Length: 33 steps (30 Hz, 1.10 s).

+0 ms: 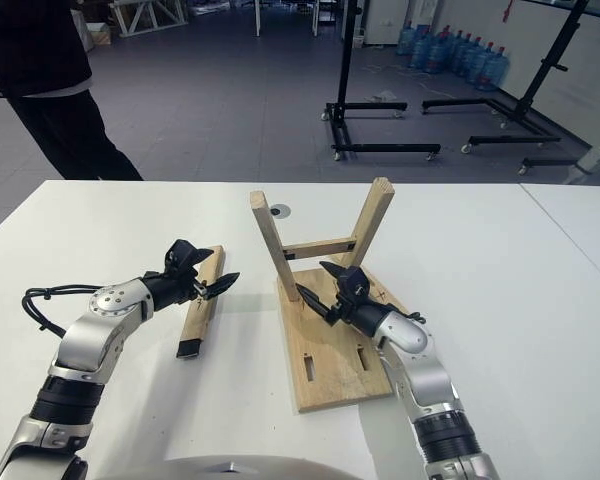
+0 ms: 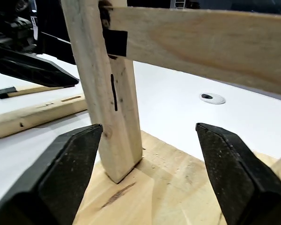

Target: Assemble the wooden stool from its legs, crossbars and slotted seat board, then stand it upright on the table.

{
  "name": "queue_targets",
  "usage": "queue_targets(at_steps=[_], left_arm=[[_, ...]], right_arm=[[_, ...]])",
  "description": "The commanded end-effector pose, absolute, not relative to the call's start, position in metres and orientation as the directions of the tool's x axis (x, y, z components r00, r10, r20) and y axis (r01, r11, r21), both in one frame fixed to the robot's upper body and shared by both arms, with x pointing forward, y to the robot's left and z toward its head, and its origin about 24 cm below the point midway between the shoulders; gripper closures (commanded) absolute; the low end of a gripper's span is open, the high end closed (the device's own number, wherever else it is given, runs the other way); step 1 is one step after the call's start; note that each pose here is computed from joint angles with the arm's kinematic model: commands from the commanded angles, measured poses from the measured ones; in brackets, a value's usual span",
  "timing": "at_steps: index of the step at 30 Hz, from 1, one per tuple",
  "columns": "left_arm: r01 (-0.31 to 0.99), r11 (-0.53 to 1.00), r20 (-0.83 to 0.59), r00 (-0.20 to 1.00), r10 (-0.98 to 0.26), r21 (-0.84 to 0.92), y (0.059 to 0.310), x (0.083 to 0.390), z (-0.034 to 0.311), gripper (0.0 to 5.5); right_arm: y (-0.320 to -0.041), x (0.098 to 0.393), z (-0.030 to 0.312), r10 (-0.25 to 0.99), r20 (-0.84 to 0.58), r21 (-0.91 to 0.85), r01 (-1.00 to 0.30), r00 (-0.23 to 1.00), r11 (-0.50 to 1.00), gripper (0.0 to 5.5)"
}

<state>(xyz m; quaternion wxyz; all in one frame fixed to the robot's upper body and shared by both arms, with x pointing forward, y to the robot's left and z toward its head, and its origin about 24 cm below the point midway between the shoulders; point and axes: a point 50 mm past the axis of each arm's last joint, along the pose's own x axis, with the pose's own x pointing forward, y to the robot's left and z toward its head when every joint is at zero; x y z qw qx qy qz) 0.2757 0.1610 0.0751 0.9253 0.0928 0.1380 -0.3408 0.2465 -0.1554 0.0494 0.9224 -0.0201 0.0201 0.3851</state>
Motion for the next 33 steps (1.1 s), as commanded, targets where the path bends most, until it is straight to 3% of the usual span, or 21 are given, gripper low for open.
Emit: queue_targets(at_steps=[1,15,33], left_arm=[[0.651,0.754,-0.314,0.738,-0.598,0.094,0.161,0.279,0.078,1.22],[0.659,0.744,-0.317,0.733,-0.602,0.111,0.157,0.286,0.079,1.22],[0.629,0.764,-0.311,0.761,-0.569,0.144,0.162,0.294,0.078,1.22]], right_arm=[[-0.157,0.249,0.053,0.719,-0.062,-0.035,-0.722,0.692,0.691,1.83],[-0.144,0.272,0.037,0.703,-0.125,-0.079,-0.713,0.700,0.697,1.83],[-0.125,0.301,0.043,0.749,-0.084,-0.134,-0.752,0.657,0.645,1.83]])
